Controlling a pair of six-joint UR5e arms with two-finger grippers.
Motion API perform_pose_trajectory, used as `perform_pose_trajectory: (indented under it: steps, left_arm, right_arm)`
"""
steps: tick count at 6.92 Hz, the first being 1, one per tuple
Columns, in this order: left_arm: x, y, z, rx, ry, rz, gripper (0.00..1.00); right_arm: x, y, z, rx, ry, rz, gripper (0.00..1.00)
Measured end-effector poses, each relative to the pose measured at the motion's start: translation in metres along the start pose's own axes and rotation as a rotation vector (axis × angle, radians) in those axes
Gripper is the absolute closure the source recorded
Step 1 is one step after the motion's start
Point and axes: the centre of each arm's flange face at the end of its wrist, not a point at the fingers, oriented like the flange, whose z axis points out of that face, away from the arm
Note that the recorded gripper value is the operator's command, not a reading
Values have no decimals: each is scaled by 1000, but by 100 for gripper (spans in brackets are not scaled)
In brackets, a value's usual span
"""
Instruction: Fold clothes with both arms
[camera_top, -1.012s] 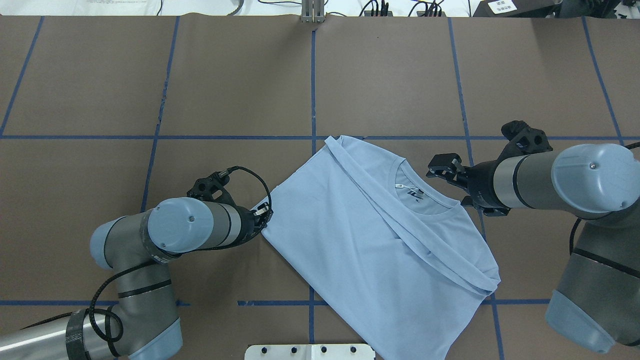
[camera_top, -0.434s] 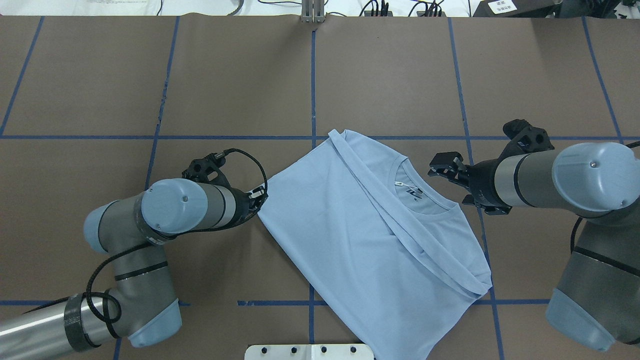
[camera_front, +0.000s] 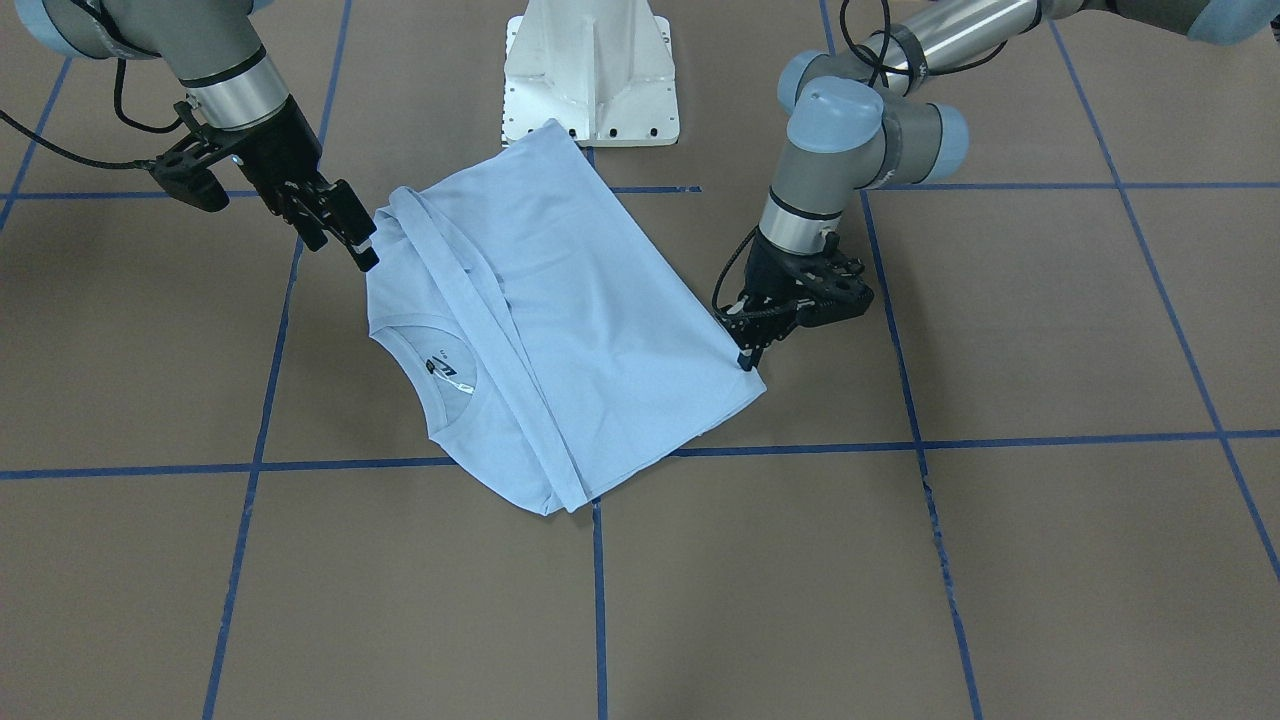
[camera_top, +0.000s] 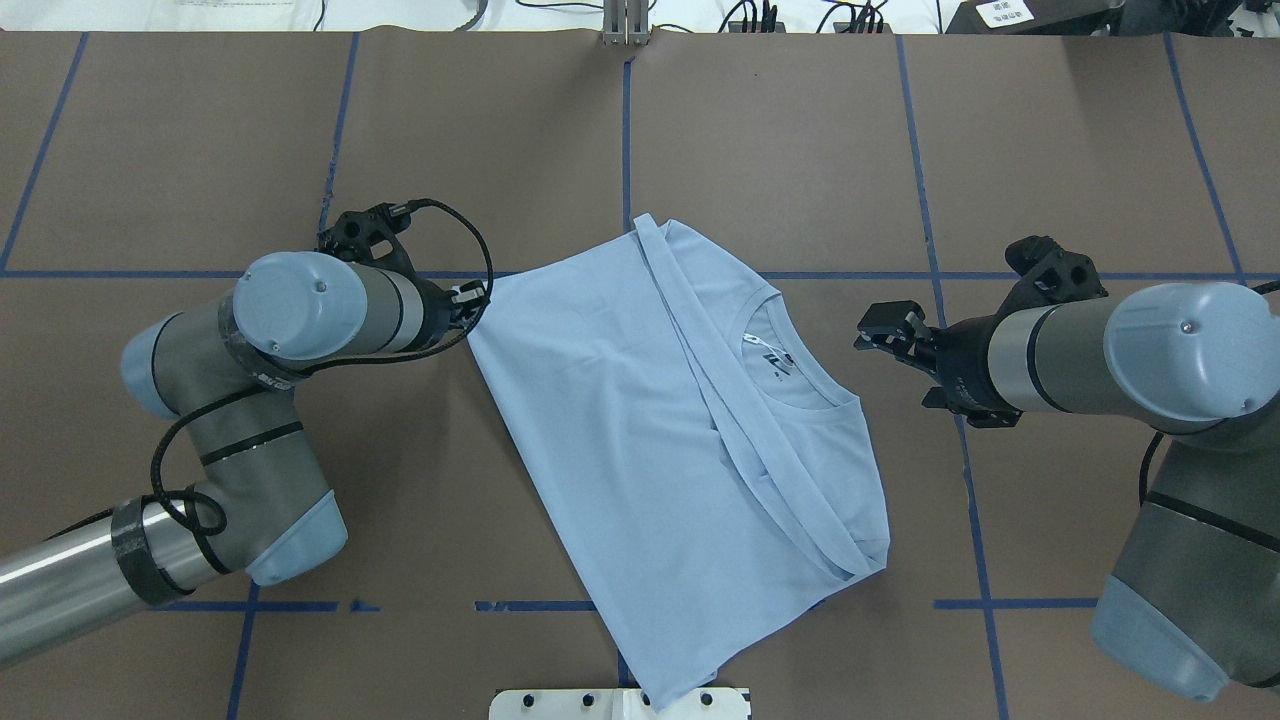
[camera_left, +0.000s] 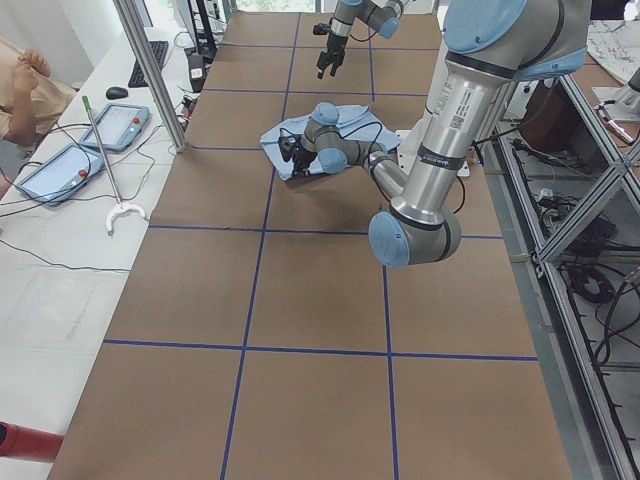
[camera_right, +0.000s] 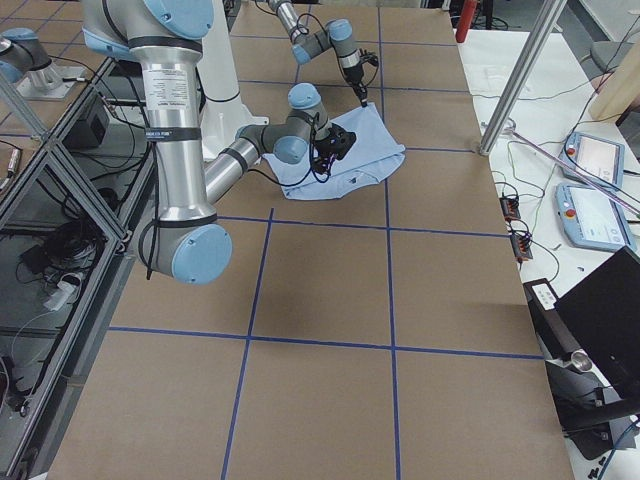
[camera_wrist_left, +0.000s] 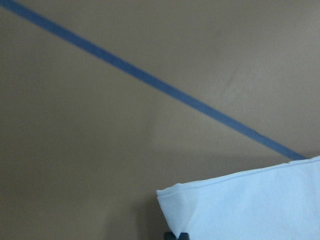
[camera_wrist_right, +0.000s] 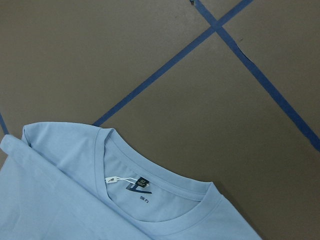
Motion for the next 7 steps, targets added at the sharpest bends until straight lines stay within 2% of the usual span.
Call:
perform_pose_trajectory:
  steps: [2,3,4,5,6,7]
  left_arm:
    - [30,-58,29,65,22,-13,100]
    - [46,-92,56,99,48,-20,100]
    - [57,-118,77,124,61,-16,52]
    - [64,-132,83,136,71,-3,46]
    - [73,-135,75,137,94,7,46]
    - [80,-131,50,114,138,14,46]
  right_arm:
    - [-15,3,0,-4,-26,-3,0]
    - [-32,7,5,-10,-45,-5,0]
    - [-49,13,11,-16,-62,-9,0]
    - [-64,20,13,-24,-80,-15,0]
    - [-74,31,15,-39,-92,-25,0]
    - [-81,52,24,-56,-90,-47,0]
